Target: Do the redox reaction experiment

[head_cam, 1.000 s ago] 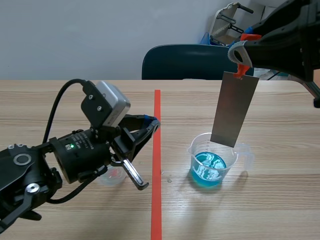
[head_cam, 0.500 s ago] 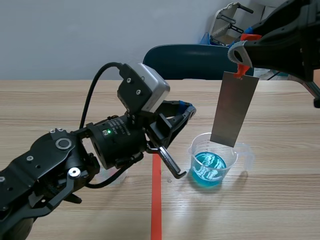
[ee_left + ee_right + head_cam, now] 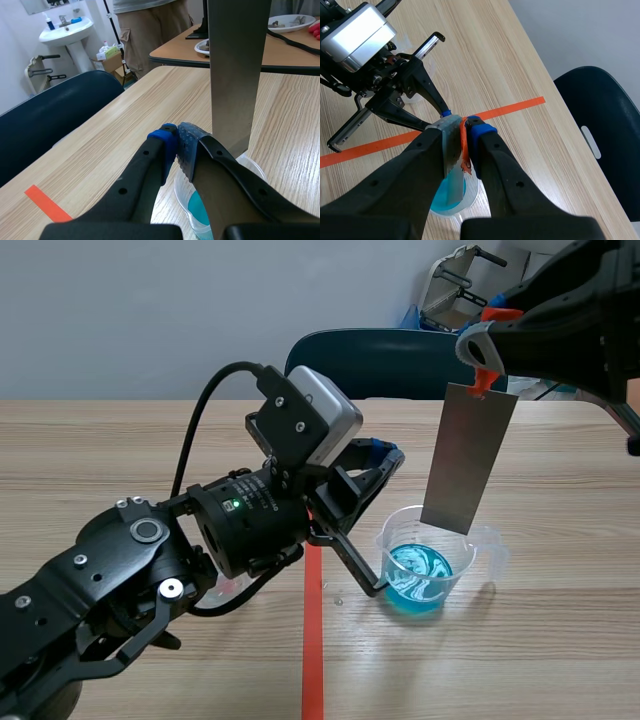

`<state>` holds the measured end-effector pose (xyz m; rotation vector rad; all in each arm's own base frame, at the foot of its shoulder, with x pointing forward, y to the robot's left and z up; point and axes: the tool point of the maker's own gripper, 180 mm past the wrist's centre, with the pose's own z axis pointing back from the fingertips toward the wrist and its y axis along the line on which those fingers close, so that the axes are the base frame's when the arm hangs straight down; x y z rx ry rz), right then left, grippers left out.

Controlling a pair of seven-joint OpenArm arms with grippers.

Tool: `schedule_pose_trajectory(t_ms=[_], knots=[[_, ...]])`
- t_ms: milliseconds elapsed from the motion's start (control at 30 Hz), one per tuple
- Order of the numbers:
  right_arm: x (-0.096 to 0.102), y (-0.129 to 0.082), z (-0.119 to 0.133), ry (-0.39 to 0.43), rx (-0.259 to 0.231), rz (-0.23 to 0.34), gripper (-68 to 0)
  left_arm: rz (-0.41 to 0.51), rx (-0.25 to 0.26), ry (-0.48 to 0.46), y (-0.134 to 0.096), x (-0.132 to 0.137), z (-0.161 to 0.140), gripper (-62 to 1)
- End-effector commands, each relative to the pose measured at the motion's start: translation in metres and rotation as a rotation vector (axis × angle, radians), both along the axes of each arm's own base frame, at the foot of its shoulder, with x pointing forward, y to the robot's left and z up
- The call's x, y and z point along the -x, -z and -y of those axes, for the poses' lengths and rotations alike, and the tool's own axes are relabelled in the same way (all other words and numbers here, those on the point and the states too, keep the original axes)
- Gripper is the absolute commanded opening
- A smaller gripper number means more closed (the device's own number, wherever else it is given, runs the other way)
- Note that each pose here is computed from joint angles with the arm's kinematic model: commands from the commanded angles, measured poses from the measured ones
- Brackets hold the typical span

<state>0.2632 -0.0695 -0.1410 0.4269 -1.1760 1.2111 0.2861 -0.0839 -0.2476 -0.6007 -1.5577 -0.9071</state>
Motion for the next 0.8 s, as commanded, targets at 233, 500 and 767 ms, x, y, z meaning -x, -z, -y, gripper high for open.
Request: schedule_pose_trajectory(t_ms=[233,500,767], knots=[[-0.002,-0.009,-0.001,-0.005,-0.004,0.031,-66.9,0.023,0.018,0.001,-0.01,-0.001,0.002,-58.2],[-0.002,-0.009,-0.001,-0.005,-0.004,0.031,-66.9,0.006,-0.009,-0.005,-0.003,-0.001,-0.001,-58.2],[-0.002,-0.009,-0.001,-0.005,-0.005,0.031,-66.9,0.005,-0.051,-0.003,0.006,0.0,-0.012,-58.2]])
